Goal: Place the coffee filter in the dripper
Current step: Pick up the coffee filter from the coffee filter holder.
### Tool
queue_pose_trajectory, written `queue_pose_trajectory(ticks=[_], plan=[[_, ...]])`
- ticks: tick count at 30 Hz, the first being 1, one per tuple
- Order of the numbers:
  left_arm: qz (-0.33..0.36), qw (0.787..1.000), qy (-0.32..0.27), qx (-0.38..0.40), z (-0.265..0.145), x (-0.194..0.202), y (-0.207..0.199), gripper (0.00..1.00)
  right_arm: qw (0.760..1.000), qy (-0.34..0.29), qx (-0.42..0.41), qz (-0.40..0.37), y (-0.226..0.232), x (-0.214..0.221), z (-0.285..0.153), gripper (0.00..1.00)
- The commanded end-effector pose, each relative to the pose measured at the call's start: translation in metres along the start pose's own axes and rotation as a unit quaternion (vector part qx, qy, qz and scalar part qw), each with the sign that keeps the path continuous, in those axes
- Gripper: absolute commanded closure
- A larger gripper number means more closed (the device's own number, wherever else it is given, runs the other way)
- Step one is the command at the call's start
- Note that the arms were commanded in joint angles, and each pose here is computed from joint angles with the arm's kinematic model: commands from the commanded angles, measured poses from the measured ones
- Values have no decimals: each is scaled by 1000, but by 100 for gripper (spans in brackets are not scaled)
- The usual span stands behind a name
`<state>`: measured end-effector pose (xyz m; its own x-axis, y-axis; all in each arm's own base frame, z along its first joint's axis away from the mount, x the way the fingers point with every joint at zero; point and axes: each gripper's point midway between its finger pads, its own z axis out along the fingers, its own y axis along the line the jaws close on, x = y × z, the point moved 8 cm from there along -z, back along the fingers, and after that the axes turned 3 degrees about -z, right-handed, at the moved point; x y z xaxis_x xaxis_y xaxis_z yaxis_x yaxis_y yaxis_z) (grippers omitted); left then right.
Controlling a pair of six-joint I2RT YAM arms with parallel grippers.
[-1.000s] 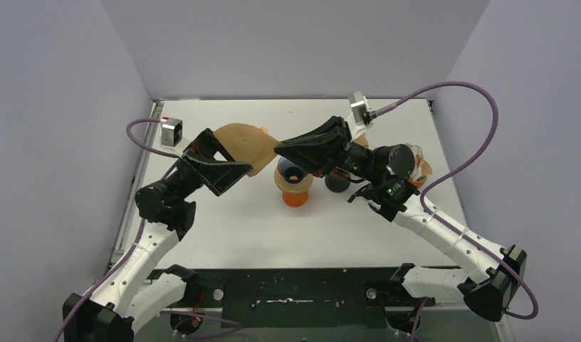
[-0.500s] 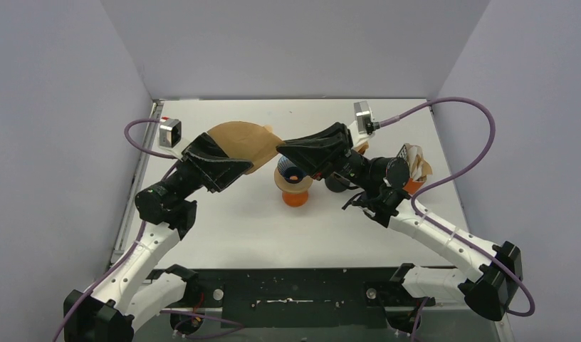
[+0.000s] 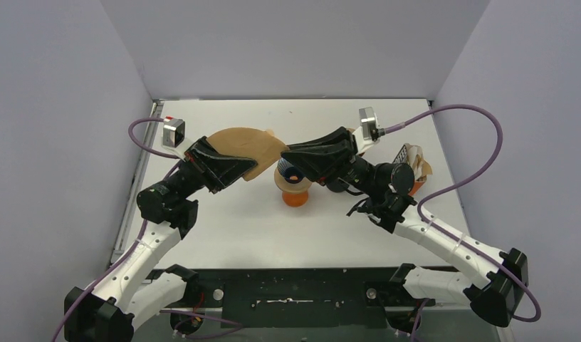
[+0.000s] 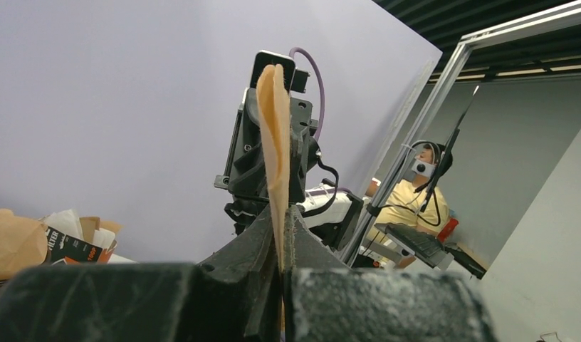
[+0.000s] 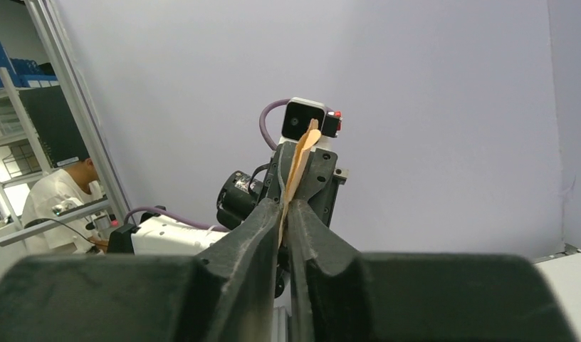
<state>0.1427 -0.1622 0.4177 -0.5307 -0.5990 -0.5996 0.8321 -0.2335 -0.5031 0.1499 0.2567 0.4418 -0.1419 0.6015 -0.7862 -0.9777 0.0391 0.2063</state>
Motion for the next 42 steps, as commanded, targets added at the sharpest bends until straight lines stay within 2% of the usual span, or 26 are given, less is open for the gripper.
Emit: queue_pose_trajectory(ticks=[1,5,8,14,18,30,36,42], plan=[[32,999,8,32,2,-2,-13,100,999,-21,-3,-42,14,-20,-8,81],[43,998,25,27,1,2,-10,100,998,3,20,-60,16,-21,-16,65],[49,998,47,13,-1,6,-3,100,996,34,40,-77,18,-26,-21,58],[59,994,97,-5,-9,19,11,100,985,107,81,-105,20,-32,-33,51],[68,989,131,-7,-14,25,16,100,981,141,79,-106,27,-37,-37,47],[82,971,221,-25,-23,44,32,100,956,266,20,-119,46,-36,-54,47],[77,962,260,-24,-24,57,41,100,944,318,-6,-85,49,-24,-61,48],[71,957,281,-21,-27,64,43,100,940,338,22,-39,49,-16,-68,48]])
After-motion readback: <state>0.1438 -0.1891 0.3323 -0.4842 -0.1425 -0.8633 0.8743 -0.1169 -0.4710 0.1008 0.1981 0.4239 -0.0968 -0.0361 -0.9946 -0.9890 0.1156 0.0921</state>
